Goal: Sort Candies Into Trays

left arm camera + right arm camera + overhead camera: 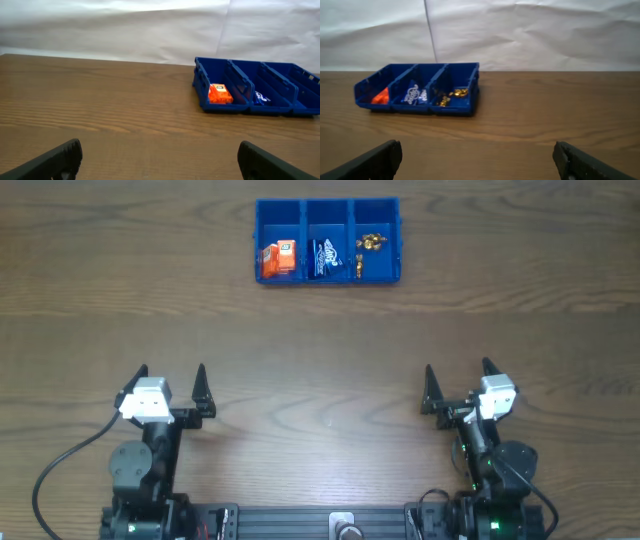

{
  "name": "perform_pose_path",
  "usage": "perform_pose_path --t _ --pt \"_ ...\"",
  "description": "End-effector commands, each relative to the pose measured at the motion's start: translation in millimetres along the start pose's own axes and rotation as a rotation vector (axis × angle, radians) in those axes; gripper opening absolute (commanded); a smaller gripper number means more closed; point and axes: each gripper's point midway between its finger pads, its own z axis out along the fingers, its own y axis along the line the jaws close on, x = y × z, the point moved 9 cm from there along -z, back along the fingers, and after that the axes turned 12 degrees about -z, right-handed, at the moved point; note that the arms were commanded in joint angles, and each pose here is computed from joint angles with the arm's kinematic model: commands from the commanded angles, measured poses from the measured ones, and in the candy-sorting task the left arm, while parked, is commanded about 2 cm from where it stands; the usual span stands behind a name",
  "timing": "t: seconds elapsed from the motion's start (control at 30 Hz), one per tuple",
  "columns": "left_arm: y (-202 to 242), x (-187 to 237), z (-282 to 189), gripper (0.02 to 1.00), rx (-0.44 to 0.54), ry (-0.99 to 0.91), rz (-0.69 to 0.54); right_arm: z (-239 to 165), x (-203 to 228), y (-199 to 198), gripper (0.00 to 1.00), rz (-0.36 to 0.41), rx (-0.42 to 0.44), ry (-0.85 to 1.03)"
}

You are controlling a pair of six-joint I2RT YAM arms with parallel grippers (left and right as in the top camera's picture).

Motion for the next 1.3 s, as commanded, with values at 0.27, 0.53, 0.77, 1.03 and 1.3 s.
perform_pose_path --t 0.27,0.53,0.77,1.03,1.3 --pt "4.2 11.3 0.9 0.998 -0.020 0.047 0.015 -0.3 3.2 -4.8 0.998 -0.045 0.104 0.029" --pt "4.2 11.3 0.9 0.998 -0.020 0.047 0.015 -0.4 3.3 -4.9 0.998 -0.045 0.104 0.030" --pt "4.2 11.3 0.9 0.996 -0.020 0.047 0.015 -0.4 3.3 -4.9 0.998 -0.045 0.104 0.030" --pt "4.2 11.3 0.9 0.998 -0.020 0.047 0.015 -0.4 3.3 -4.9 0.998 -0.045 0.104 0.030" --pt "4.2 11.3 0.9 0.998 -0.020 0.047 0.015 -0.4 3.3 -4.9 0.998 -0.045 0.104 0.030"
